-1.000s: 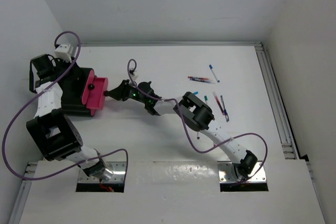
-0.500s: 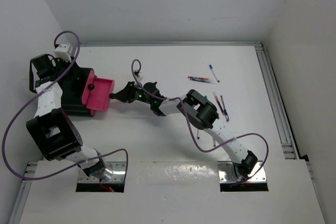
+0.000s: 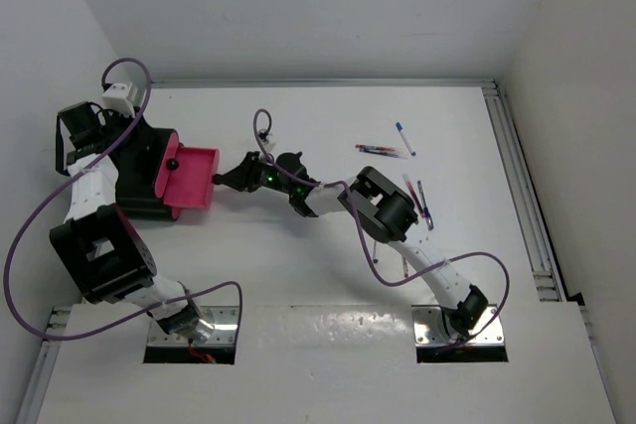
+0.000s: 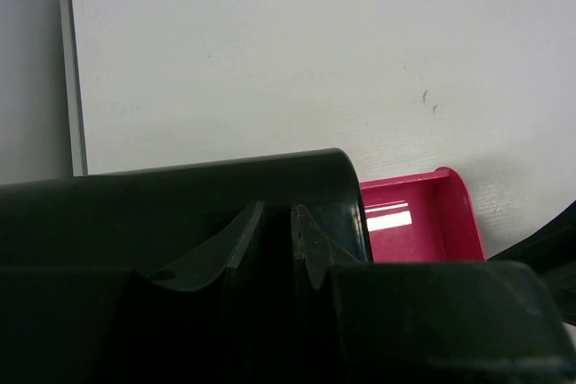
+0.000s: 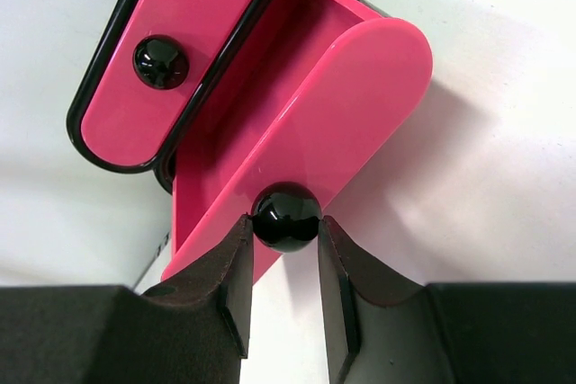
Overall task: Sort the stationery into containers
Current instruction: Open the drawer in the storage box.
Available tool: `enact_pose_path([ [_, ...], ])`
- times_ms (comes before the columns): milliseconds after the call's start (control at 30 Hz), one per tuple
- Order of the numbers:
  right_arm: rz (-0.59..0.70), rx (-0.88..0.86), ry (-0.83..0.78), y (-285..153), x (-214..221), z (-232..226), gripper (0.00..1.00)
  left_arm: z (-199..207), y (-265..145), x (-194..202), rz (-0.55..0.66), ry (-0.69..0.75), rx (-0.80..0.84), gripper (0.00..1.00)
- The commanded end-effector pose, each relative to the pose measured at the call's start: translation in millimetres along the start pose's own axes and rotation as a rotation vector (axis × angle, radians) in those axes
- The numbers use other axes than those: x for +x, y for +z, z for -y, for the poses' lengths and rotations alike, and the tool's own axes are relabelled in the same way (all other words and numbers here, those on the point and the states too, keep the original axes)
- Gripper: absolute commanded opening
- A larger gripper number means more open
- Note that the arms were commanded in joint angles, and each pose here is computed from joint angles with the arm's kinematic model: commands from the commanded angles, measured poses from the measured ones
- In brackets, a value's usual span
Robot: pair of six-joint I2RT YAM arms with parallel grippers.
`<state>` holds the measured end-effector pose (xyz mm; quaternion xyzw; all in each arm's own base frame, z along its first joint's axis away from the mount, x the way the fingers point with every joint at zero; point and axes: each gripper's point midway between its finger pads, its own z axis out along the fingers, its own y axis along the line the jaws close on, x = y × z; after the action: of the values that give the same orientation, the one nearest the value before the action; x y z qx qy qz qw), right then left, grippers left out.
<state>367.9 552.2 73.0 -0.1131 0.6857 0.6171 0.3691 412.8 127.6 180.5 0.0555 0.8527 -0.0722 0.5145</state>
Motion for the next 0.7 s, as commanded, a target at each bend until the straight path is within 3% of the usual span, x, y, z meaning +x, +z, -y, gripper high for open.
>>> enact_pose_path([
  [0,0.075,-0.087,-0.066,3,-38,-38,0.26,40,-12,142,-0.469,-0.310,0.054,0.25],
  [67,0.070,-0.086,-0.064,3,-37,-38,0.43,40,-11,140,-0.467,-0.305,0.052,0.25],
  [300,0.069,-0.069,-0.083,-4,-46,-39,0.74,33,-5,109,-0.412,-0.230,0.043,0.25],
  [500,0.067,-0.042,-0.123,-15,-60,-45,0.82,30,-1,73,-0.352,-0.163,0.044,0.24],
  [667,0.054,0.001,-0.209,-31,-90,-36,0.82,32,3,5,-0.246,-0.025,0.059,0.25],
])
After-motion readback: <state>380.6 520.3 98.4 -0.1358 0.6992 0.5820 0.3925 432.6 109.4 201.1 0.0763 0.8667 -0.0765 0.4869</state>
